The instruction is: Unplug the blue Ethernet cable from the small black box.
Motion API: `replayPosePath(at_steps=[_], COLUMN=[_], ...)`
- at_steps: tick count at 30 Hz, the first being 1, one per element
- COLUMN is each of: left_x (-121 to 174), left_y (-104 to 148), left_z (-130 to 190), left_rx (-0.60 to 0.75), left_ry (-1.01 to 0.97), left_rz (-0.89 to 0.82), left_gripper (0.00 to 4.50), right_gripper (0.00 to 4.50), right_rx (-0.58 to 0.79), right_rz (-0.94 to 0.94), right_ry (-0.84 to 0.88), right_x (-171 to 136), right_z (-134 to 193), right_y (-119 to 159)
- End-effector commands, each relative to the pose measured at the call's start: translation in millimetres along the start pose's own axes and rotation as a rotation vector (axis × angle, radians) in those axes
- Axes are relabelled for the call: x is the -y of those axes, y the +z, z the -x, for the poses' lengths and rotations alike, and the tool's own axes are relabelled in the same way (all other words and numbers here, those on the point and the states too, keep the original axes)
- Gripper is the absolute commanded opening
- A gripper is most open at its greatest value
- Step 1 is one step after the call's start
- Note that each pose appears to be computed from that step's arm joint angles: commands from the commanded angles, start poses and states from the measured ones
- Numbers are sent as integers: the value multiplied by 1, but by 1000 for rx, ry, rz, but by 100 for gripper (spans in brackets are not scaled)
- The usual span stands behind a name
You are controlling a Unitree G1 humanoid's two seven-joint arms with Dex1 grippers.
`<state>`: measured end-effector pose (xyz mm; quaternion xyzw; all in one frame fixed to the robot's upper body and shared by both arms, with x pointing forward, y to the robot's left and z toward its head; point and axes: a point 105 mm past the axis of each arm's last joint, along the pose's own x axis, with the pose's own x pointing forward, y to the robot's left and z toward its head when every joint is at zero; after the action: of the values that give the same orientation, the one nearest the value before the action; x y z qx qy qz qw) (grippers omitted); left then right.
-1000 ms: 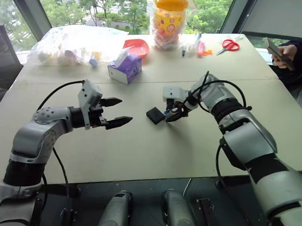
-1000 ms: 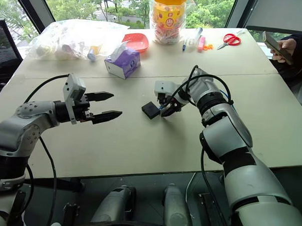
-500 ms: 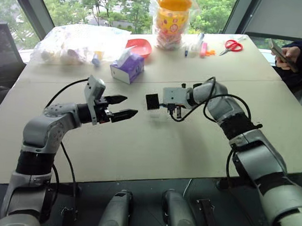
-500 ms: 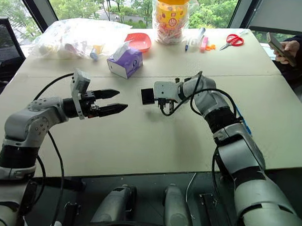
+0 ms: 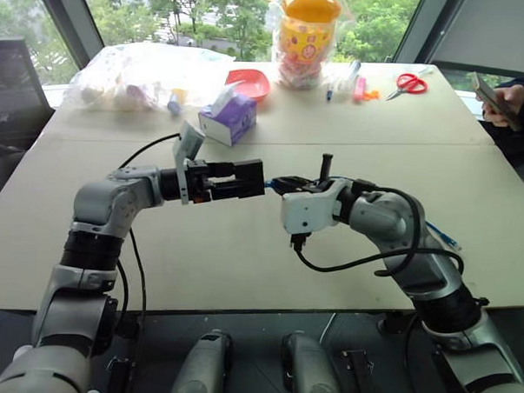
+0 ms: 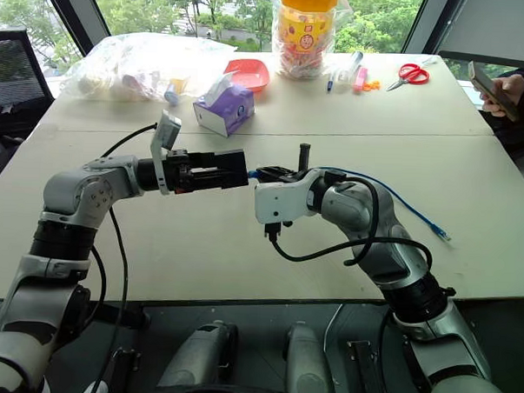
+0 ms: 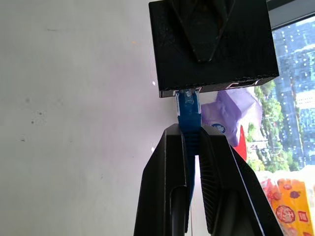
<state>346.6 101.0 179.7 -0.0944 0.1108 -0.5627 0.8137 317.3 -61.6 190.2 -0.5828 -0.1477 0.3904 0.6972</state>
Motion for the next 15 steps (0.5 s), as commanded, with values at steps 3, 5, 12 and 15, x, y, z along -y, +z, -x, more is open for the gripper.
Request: replayPosePath(at_steps=[3,5,12,15], left_x=[9,9,11,13], left_y=[13,14,16,13], left_z=[-4,-5,-4,-2], left_rx=[27,33,34,-1], left_ry=[-54,-59,-74,-83], left_rz=[-25,-24,-25,-51], left_gripper=[361,275,49,49], right_gripper=[0,0,0,43], right_rx=[0,-2,-16,-2], right_rz=[29,28,39,-9], right_ry=[-52,-50,-24,3], right_x=[12,12,13,14], right_z=[8,9,10,11], right_y=[7,7,3,2])
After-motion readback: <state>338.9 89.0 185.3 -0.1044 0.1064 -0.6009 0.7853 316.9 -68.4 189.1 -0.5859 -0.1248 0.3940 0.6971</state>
